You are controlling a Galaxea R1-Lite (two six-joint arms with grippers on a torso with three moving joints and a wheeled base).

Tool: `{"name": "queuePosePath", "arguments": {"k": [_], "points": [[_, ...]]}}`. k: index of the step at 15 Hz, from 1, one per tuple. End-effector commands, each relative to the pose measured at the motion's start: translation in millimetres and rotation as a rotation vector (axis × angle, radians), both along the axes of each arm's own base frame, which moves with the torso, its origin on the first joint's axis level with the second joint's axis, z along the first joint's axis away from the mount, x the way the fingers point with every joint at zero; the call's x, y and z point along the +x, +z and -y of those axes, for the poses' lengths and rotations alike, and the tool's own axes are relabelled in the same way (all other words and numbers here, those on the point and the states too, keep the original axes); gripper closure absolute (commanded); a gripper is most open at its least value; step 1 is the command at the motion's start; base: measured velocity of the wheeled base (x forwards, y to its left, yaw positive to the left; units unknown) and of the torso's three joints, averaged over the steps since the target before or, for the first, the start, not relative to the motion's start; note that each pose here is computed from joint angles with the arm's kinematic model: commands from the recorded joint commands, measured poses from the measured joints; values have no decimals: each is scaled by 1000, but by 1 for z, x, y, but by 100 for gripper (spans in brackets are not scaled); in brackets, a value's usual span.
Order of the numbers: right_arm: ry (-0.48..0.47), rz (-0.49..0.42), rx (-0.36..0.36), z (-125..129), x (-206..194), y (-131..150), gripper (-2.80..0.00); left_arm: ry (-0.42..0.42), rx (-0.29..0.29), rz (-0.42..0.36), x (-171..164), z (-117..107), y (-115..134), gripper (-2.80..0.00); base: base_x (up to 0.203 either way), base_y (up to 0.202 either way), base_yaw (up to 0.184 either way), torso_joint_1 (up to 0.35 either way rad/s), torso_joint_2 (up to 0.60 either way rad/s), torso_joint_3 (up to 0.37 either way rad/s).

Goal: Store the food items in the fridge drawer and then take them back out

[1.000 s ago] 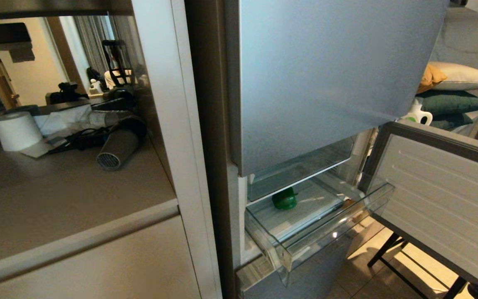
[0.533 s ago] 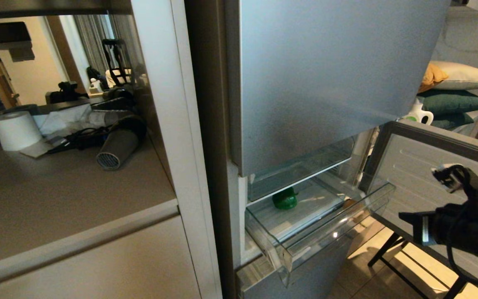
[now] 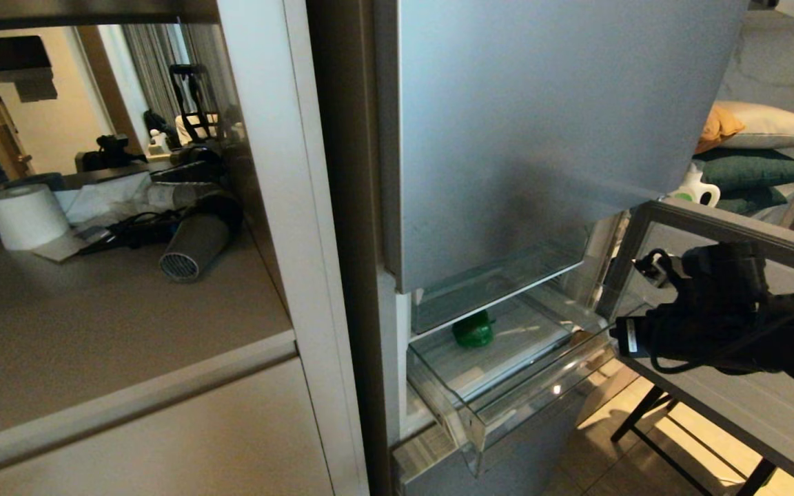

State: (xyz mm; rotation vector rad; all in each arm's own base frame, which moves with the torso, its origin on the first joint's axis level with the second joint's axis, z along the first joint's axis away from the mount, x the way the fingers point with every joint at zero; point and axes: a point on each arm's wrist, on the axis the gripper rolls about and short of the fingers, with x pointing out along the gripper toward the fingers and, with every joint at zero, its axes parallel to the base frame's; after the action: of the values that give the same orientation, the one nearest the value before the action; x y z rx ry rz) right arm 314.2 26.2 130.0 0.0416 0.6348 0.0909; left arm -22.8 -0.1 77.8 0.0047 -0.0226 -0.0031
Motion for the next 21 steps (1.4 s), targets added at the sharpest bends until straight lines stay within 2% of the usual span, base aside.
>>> {"name": "queuePosePath", "arguments": {"k": [1, 4, 12, 15, 21], "points": [[3, -22, 0, -2, 18, -12, 0, 0, 0, -12, 1, 0, -3, 0, 0, 0, 0, 0, 0, 0], [12, -4, -3, -6, 36, -12, 0, 0, 0, -12, 1, 0, -3, 0, 0, 0, 0, 0, 0, 0], [53, -68, -23, -23, 65, -35, 0, 0, 0, -12, 1, 0, -3, 0, 0, 0, 0, 0, 0, 0], [93, -116, -79, -22, 63, -40, 0, 0, 0, -12, 1, 0, -3, 0, 0, 0, 0, 0, 0, 0], [103, -170, -107, -18, 57, -39, 0, 0, 0, -12, 1, 0, -3, 0, 0, 0, 0, 0, 0, 0]]}}
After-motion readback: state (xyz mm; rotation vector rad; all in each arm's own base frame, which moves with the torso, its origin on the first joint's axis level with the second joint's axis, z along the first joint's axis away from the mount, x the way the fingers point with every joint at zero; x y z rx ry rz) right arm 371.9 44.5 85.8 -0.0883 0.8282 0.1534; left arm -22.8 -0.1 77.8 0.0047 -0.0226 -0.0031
